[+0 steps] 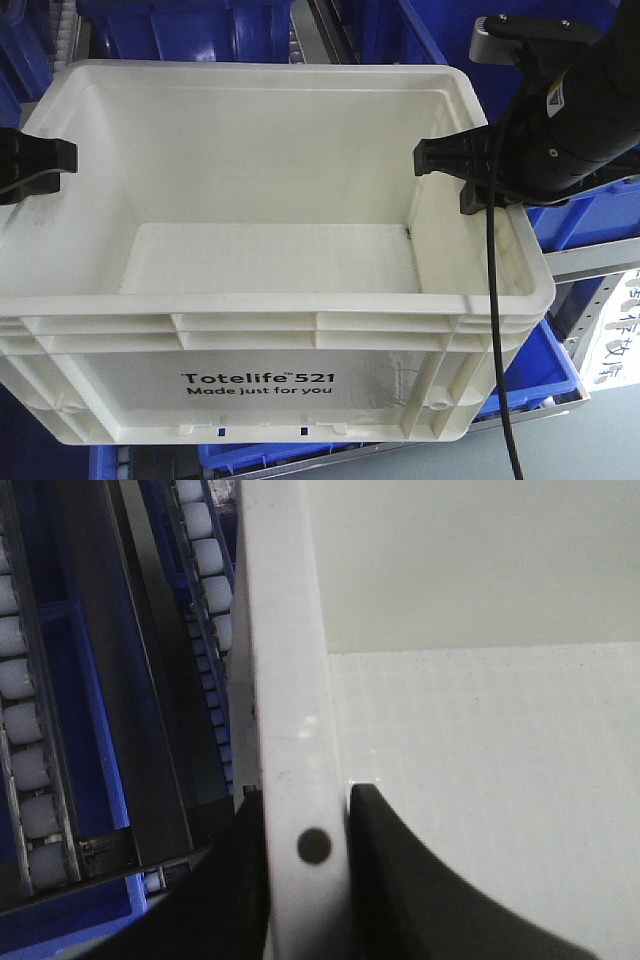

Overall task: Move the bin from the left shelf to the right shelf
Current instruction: 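Carry the crate with both grippers toward the other shelf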

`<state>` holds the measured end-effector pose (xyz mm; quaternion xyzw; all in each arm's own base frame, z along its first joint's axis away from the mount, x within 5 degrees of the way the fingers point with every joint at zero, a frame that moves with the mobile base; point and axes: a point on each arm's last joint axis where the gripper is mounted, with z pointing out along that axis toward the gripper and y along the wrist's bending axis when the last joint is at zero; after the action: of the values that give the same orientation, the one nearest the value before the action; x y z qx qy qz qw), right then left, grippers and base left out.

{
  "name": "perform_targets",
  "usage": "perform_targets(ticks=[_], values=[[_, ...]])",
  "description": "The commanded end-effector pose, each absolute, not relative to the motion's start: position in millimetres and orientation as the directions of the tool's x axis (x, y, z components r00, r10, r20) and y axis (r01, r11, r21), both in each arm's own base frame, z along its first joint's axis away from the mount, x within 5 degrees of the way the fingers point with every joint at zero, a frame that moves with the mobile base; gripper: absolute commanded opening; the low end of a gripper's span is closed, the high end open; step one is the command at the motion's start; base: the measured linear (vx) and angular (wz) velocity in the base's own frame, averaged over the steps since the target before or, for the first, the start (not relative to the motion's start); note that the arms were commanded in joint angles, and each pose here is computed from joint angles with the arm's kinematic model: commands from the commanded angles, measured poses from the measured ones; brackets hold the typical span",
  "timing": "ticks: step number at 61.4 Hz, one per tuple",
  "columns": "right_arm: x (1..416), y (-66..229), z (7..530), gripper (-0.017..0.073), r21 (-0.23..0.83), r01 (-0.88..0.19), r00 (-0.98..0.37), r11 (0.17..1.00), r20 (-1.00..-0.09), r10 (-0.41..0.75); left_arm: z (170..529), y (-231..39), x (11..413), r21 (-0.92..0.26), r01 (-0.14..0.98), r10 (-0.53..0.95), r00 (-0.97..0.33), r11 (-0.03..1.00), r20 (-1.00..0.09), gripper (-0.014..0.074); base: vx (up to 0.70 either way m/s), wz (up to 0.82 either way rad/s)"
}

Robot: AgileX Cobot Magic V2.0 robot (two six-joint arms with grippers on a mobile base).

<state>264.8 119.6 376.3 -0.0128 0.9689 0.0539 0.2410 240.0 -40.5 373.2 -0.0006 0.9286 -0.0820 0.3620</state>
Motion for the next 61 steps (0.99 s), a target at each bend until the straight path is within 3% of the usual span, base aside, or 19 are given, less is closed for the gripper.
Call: perform_targets(ticks=[1,61], values=[[264.8,100.9,403.6,-0.0008,0.022,-0.023,-0.79,0.999,-0.613,-0.004,401.7,-35.4,235.7,-0.103,0.081,-0.034,-0.603,0.991,-0.797,0.0039,0.07,0.08],[264.8,100.9,403.6,-0.0008,0.023,-0.022,-0.79,1.0,-0.613,-0.003,401.7,-35.4,235.7,-0.103,0.081,-0.034,-0.603,0.991,-0.797,0.0039,0.07,0.0]])
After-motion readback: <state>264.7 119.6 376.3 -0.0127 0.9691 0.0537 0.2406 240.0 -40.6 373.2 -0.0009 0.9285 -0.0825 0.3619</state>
